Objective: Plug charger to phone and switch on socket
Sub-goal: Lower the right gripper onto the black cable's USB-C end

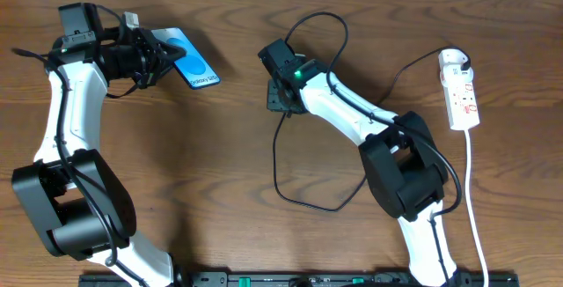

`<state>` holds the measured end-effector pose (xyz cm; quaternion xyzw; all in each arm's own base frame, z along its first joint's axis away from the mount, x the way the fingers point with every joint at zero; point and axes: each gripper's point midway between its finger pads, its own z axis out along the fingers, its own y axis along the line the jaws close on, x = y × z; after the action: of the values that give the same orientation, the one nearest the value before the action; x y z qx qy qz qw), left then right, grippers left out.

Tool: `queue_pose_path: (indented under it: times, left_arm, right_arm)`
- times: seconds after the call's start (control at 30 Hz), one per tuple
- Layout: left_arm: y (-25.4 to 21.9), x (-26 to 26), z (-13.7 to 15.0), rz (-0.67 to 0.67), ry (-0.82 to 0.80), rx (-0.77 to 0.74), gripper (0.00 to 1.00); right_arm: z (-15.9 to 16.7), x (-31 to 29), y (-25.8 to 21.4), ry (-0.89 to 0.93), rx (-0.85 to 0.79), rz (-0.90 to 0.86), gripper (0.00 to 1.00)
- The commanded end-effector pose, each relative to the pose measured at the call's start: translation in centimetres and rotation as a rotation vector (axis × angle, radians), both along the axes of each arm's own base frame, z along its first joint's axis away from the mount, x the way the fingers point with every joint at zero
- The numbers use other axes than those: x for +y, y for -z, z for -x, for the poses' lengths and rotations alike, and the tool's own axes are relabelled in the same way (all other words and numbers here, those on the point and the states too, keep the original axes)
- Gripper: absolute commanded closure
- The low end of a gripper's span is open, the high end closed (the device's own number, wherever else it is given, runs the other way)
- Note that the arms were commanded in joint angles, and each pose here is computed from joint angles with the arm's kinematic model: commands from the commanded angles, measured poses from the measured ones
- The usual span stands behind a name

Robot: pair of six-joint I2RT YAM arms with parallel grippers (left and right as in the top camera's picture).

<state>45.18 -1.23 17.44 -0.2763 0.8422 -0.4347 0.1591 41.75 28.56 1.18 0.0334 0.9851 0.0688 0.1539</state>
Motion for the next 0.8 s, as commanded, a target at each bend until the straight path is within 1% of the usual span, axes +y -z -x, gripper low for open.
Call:
queue_pose_path:
  times: [0.0,0.2,0.33,0.4,0.47,0.6,0.77]
  left_arm:
    - [-1.3,-0.1,-0.1,-0.001,0.019,-0.046,0.93]
    - [-1.3,-0.1,-0.1,-0.001,0.019,-0.046,0.93]
    - [-1.3,-0.1,-0.1,-0.001,0.019,-0.046,0.93]
    - [-1.3,-0.1,-0.1,-0.001,0.019,-0.046,0.93]
    - [-1.3,-0.1,-0.1,-0.001,0.019,-0.046,0.93]
    - [-1.3,-0.1,-0.1,-0.001,0.019,-0.046,0.93]
    - [-1.3,-0.1,-0.1,-0.001,0.019,-0.046,0.93]
  right_arm:
    - [0.1,-0.4,1.9,0.026,0.019,0.032,0.62]
    - [0.2,-0.4,2.6,0.035,0.032,0.034,0.64]
    - [0.3,-0.5,3.0,0.045,0.042,0.037,0.74]
    - [0.4,-0.5,3.1,0.049,0.046,0.039,0.82]
    - [0.5,-0.6,3.1,0.056,0.051,0.04,0.99]
    - [0.4,-0.7,3.0,0.036,0.053,0.039,0.99]
    - [-0.1,-0.1,1.0,-0.095,0.037,-0.002,0.99]
